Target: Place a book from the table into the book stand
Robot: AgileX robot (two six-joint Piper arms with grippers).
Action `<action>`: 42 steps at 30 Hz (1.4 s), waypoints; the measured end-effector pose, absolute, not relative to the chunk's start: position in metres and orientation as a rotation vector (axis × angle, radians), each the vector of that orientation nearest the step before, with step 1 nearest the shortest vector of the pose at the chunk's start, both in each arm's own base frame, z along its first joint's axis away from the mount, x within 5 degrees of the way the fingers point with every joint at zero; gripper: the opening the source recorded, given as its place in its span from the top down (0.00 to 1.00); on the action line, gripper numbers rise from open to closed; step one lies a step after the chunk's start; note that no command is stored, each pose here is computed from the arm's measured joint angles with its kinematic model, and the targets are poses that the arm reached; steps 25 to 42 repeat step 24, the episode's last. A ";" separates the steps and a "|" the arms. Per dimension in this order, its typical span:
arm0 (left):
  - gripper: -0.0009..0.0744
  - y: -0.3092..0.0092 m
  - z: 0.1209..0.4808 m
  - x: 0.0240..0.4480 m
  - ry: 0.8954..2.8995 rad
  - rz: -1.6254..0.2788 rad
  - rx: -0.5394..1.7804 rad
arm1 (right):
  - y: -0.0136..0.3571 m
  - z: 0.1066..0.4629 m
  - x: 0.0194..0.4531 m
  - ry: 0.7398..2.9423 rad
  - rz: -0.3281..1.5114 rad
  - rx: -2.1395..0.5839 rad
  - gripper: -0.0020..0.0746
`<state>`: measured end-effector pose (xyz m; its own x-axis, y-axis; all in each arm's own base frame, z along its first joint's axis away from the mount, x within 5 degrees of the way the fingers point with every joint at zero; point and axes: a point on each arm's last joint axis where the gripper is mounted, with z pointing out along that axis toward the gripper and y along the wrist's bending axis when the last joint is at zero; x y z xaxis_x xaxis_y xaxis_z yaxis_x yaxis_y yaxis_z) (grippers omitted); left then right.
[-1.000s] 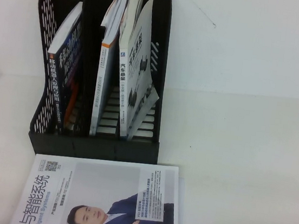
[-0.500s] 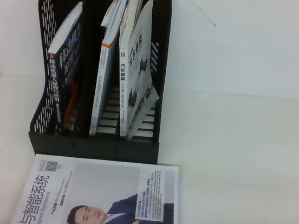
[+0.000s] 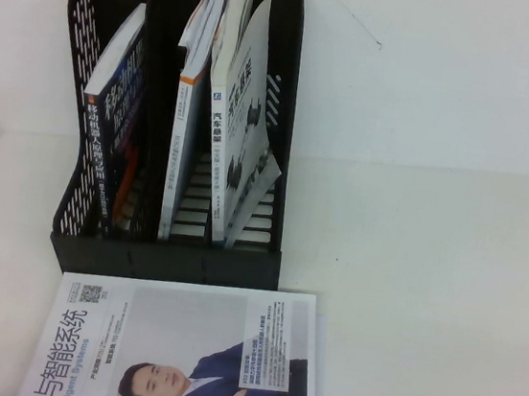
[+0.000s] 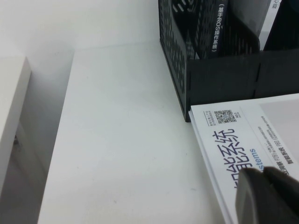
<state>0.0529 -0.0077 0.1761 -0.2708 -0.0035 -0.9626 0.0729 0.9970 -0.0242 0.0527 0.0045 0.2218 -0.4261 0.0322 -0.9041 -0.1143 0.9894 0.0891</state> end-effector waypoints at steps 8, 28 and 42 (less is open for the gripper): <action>0.99 -0.008 0.176 0.053 1.844 -0.074 0.051 | -0.005 0.171 0.051 1.901 0.027 0.116 0.98; 0.99 -0.008 0.177 0.053 1.843 -0.071 0.055 | -0.004 0.170 0.051 1.915 -0.044 0.050 0.98; 0.99 -0.008 0.177 0.053 1.843 -0.071 0.055 | -0.004 0.170 0.051 1.915 -0.044 0.050 0.98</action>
